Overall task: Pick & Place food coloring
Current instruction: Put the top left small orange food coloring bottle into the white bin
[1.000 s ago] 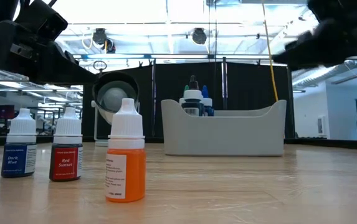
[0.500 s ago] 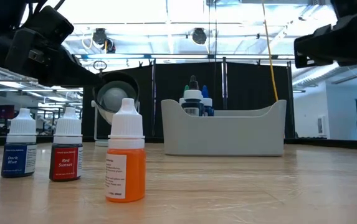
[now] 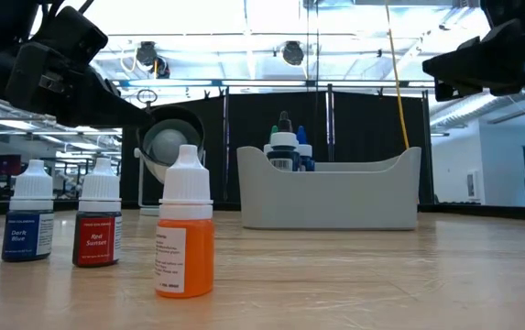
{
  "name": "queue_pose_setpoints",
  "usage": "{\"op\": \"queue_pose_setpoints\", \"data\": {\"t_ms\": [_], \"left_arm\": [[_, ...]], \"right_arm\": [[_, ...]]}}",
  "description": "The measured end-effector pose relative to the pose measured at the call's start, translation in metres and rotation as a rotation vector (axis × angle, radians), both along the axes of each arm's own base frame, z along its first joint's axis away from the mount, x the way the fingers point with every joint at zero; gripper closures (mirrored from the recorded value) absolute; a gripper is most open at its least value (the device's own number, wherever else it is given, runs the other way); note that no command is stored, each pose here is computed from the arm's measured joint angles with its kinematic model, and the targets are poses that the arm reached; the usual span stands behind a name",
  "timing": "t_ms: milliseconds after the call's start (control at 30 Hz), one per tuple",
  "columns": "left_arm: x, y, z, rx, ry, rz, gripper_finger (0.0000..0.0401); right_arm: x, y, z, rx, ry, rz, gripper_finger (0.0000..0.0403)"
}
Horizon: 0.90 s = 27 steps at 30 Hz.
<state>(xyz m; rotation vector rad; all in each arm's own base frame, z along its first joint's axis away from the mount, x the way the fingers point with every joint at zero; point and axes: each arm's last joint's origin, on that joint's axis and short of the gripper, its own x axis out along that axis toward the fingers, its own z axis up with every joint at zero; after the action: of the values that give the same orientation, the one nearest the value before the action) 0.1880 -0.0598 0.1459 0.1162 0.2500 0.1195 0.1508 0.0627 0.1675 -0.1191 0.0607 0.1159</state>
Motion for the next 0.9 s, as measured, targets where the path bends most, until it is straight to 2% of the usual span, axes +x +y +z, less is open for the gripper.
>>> {"op": "queue_pose_setpoints", "data": {"t_ms": [467,600,700,767,900], "left_arm": [[0.0,0.0,0.001,-0.013,-0.014,0.001,0.0364],[0.001,-0.006,0.003,-0.035,-0.009,-0.045,0.0364],[0.009,-0.023,0.016,-0.026,0.015,-0.115,0.0364],[0.015,-0.04,0.034,0.025,0.047,-0.167,0.0364],[0.03,-0.068,0.078,0.129,0.152,-0.124,0.0364]], "right_arm": [[0.0,0.0,0.0,0.002,-0.002,0.001,0.0403],[0.0,0.0,0.0,0.002,-0.002,0.001,0.0403],[0.0,0.0,0.0,0.0,-0.002,0.001,0.0403],[0.0,0.0,0.0,0.0,-0.002,0.001,0.0403],[0.0,0.0,0.0,-0.003,0.002,0.002,0.0403]]}}
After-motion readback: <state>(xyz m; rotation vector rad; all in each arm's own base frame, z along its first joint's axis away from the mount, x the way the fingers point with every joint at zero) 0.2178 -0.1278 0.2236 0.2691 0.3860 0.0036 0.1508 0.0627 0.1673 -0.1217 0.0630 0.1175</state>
